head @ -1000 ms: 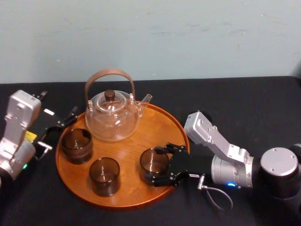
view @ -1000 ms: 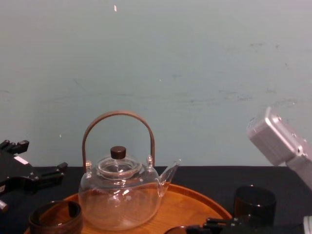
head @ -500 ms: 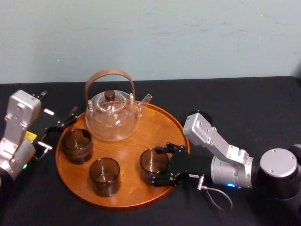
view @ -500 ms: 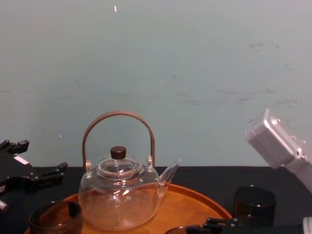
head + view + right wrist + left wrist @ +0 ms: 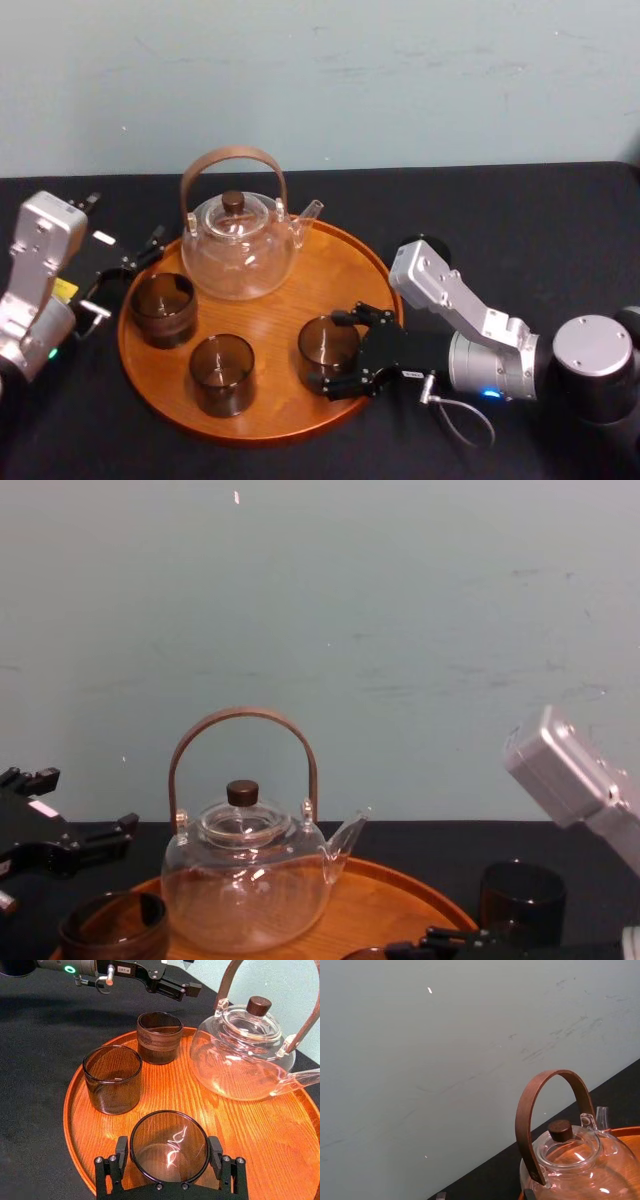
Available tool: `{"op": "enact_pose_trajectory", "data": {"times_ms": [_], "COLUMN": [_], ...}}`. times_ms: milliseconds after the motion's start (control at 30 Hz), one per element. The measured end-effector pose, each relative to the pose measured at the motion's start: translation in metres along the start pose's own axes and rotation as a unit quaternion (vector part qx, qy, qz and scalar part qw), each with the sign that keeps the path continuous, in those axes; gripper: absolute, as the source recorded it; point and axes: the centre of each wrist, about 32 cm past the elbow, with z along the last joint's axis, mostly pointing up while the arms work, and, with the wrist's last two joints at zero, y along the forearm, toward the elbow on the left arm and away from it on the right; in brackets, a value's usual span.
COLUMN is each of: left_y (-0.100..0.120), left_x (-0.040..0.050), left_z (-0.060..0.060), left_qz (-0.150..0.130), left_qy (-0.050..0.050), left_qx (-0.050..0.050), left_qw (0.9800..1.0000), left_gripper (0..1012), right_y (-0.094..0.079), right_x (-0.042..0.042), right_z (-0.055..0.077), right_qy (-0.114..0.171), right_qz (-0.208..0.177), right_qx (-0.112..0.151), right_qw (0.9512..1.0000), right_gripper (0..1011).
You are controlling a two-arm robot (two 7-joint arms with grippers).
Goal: Pick up the glass from the table and place it on the tray.
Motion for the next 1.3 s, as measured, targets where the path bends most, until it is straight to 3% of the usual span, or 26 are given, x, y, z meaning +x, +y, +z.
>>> {"op": "enact_pose_trajectory", "data": {"times_ms": [433, 1300], "left_y": [0.000, 0.000], "left_x": [0.0000, 0.0000], "left_z": [0.000, 0.000], "left_qz": [0.000, 0.000], "left_qy": [0.000, 0.000], "left_qx": [0.000, 0.000], "left_qw": [1.0000, 1.0000], "left_gripper": [1001, 1001], "right_y": [-0.001, -0.056], "right_x": [0.0003, -0.0011], "right_z": [0.001, -0.012], "right_qy": [0.001, 0.029], "right_qz": [0.000, -0.016], "right_qx": [0.002, 0.007], "right_qw": [1.0000, 0.9994], "right_gripper": [1002, 1002]}}
